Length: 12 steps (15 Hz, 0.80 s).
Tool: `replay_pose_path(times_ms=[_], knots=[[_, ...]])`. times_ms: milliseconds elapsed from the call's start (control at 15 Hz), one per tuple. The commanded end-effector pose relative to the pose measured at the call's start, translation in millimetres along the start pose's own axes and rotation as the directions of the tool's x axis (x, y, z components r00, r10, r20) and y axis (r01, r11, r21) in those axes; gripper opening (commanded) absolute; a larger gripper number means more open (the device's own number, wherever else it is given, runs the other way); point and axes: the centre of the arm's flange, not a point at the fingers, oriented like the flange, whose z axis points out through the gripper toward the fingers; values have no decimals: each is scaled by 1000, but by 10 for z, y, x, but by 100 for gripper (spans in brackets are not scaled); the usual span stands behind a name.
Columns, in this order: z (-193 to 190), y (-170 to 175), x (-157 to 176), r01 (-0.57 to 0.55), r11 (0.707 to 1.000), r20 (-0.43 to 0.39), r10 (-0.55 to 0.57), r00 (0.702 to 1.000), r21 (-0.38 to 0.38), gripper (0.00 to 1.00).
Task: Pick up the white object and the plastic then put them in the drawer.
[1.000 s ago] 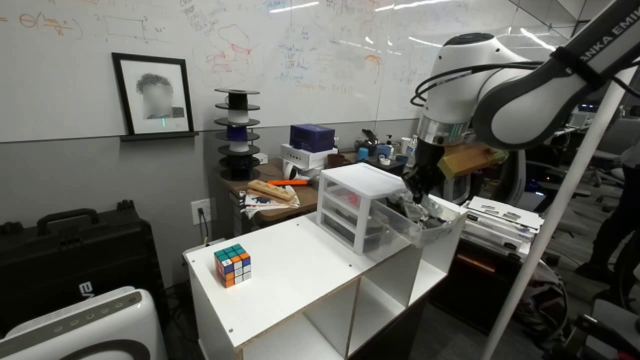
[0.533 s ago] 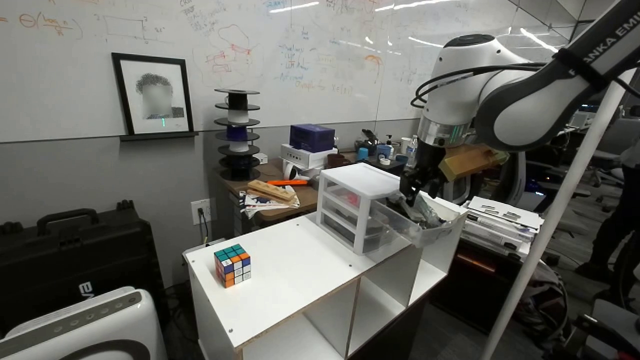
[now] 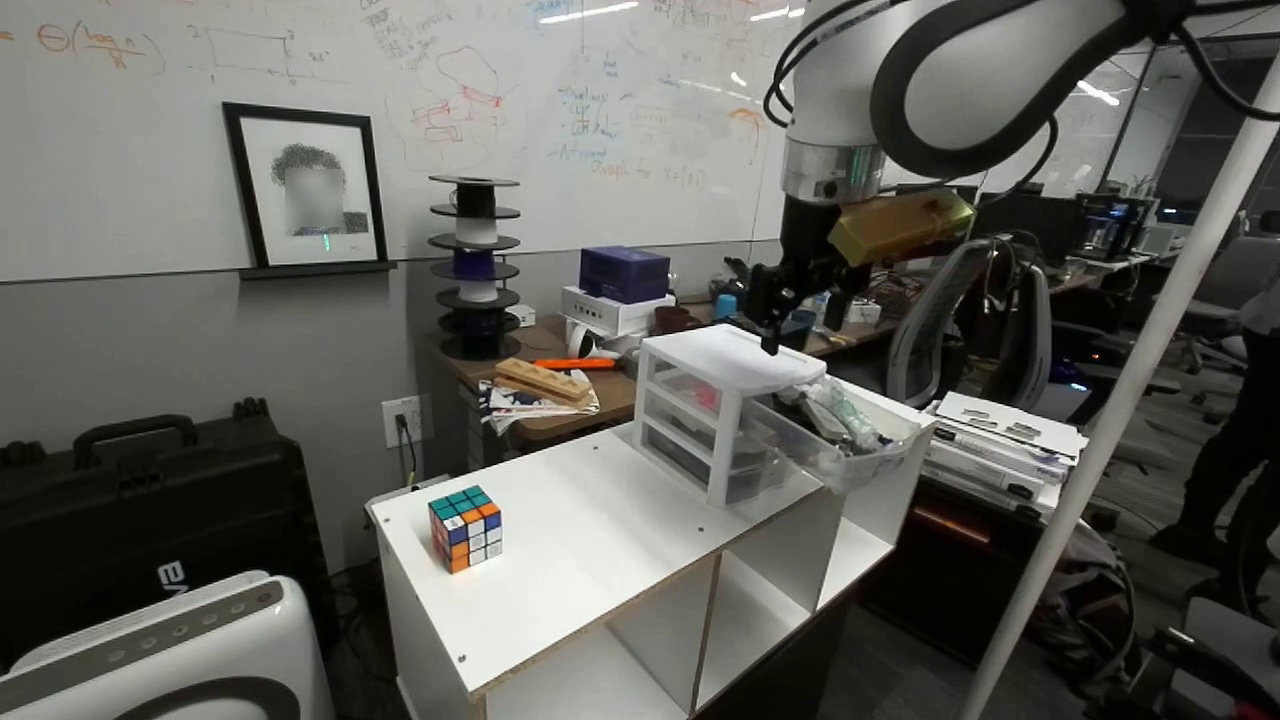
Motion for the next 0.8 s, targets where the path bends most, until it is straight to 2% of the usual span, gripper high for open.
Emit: replay_pose_path(times_ms=[0, 333, 467, 533, 733], knots=[[-326, -165, 241, 52, 999, -24, -52, 998, -5, 100], [-503, -280, 340, 93, 994, -35, -91, 995, 54, 100], [-500, -302, 315, 105, 985, -21, -104, 994, 138, 100], [-422, -271, 220, 83, 993, -29, -81, 996, 81, 100], [-435, -307, 221, 95, 989, -19, -93, 995, 114, 100]])
